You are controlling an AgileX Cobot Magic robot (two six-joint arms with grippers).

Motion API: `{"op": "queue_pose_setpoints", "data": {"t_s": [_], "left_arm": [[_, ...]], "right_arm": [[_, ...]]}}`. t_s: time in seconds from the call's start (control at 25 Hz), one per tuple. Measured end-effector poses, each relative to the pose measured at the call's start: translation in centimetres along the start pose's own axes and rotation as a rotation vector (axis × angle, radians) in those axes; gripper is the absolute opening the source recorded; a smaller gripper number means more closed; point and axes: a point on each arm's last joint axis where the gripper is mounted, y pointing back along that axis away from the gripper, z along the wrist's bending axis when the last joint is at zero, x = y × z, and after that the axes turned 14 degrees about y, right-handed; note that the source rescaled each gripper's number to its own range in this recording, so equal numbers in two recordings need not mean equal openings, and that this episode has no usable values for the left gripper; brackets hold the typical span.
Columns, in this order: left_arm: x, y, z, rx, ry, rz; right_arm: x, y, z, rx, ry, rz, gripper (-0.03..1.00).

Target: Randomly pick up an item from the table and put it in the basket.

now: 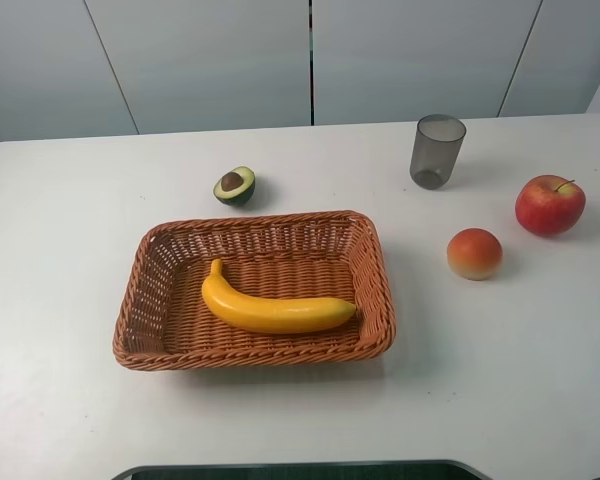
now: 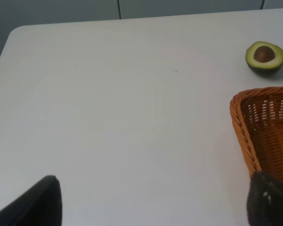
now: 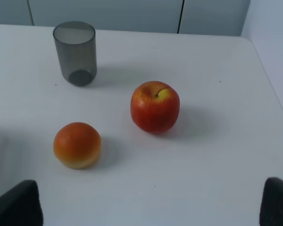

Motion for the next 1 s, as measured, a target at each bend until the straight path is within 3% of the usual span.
{"op": "queue_pose_setpoints", "data": {"t_s": [0.48, 0.64, 1.0], "left_arm": [[0.0, 0.0, 0.0, 0.0, 0.0, 0.0], [0.0, 0.0, 0.0, 0.0, 0.0, 0.0], [0.0, 0.0, 0.0, 0.0, 0.0, 0.0]], "right_arm": [[0.0, 0.05, 0.16, -0.017, -0.004, -0.008, 1.0], [-0.17, 0.09, 0.6, -0.074, -0.054, -0.027, 1.0], [-0.2, 0.1, 0.72, -0.089, -0.079, -0.028, 1.0]]}}
